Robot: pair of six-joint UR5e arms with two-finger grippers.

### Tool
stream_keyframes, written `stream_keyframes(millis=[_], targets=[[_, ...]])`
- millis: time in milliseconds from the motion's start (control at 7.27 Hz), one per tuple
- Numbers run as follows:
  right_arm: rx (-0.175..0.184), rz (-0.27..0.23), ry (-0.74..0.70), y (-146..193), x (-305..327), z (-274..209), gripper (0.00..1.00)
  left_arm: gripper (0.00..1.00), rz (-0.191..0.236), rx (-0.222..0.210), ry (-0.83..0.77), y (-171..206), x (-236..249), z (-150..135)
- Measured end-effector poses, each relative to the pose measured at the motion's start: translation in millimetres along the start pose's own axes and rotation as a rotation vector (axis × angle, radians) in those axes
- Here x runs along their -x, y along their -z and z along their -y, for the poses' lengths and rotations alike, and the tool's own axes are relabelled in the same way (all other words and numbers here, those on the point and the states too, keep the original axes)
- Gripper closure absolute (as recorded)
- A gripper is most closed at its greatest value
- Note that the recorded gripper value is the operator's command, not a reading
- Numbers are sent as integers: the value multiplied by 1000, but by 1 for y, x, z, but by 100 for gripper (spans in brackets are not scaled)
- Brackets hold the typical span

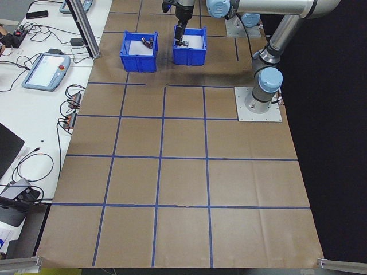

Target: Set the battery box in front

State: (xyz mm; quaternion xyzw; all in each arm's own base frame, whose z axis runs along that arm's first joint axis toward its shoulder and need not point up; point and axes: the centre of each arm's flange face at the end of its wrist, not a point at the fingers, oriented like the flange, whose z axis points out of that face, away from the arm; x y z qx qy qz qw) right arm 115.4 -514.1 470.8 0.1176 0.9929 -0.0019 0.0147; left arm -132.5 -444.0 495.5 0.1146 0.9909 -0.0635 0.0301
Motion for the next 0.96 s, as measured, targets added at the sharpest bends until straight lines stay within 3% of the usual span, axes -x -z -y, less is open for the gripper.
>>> stream_keyframes(millis=[963], targets=[[10, -8, -33, -5, 0, -1, 0, 1, 0, 0, 2, 0, 1, 0]])
